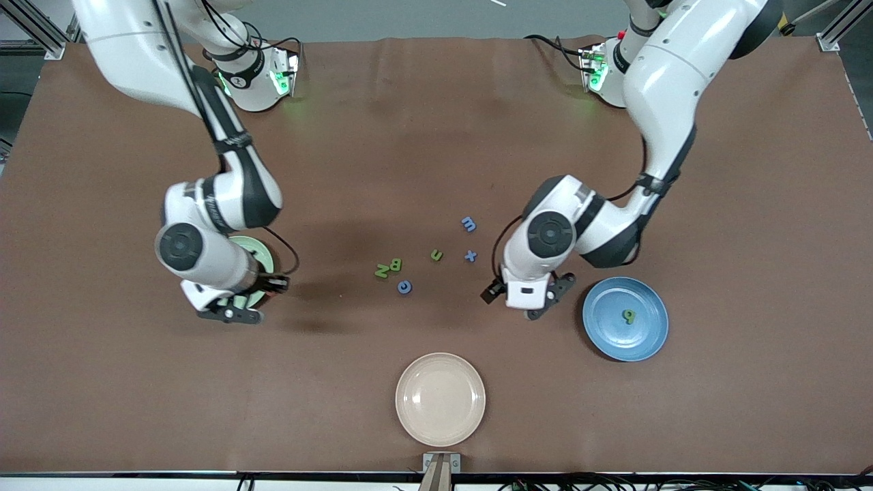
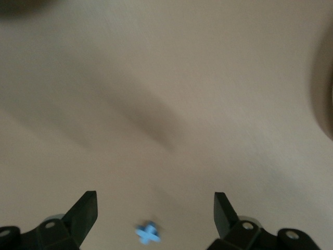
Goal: Sort upper and lower case letters into plates
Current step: 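Place the pink Q on the green plate with the right gripper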
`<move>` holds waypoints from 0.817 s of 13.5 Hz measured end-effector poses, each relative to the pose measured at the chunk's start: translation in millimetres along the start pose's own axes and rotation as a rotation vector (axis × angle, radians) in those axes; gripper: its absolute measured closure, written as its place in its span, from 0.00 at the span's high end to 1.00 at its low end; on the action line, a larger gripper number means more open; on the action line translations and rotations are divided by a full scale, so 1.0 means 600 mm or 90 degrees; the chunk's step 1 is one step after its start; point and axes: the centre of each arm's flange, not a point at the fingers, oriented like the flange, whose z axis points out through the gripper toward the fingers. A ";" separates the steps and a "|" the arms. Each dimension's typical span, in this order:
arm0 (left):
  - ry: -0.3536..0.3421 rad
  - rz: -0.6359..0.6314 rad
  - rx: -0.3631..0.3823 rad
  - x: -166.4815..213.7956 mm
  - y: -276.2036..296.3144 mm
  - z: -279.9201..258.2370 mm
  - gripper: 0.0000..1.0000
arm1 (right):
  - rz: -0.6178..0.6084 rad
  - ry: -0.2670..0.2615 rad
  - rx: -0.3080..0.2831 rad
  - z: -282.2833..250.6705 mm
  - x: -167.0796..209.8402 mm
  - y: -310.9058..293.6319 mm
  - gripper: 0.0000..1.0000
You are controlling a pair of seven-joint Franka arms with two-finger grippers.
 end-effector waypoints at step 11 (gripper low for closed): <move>0.066 -0.178 0.018 -0.138 0.011 0.119 0.91 | -0.051 -0.017 0.006 0.117 -0.095 0.175 0.43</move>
